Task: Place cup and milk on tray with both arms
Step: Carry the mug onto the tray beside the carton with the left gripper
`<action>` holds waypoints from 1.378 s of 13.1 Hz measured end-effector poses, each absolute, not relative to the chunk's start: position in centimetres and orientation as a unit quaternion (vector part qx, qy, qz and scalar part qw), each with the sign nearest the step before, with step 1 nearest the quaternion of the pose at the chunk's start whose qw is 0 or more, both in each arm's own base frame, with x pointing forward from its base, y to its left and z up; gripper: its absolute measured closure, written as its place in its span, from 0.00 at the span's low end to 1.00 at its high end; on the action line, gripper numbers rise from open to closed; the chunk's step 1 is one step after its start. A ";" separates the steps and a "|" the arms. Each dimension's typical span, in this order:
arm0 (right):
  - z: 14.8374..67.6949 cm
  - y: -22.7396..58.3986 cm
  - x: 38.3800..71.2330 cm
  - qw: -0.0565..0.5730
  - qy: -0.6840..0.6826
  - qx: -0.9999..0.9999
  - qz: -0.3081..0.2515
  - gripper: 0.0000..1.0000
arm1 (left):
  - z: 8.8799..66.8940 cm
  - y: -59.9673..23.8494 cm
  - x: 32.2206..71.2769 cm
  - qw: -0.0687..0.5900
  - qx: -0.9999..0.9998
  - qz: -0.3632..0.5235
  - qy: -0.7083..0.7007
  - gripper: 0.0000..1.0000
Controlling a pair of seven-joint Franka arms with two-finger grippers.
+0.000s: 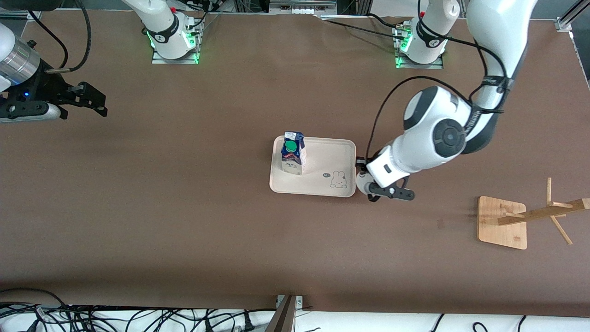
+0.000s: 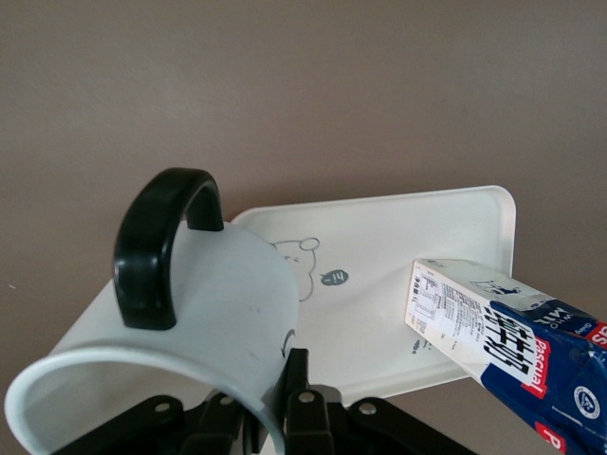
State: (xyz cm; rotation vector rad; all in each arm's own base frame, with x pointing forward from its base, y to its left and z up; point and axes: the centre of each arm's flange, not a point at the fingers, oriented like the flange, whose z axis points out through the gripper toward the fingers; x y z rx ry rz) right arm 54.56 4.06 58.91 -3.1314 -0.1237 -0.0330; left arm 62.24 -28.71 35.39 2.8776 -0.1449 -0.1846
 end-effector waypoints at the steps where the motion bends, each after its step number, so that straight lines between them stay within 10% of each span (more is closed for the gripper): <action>1: 58.9 4.1 54.6 0.004 -0.039 -0.999 -0.010 0.00 | 34.6 -29.4 62.0 0.126 0.988 -0.071 -0.046 0.92; 18: 58.6 2.7 54.7 0.004 -0.027 -1.000 -0.005 0.00 | 24.5 -36.0 60.8 0.099 0.990 -0.095 0.021 0.86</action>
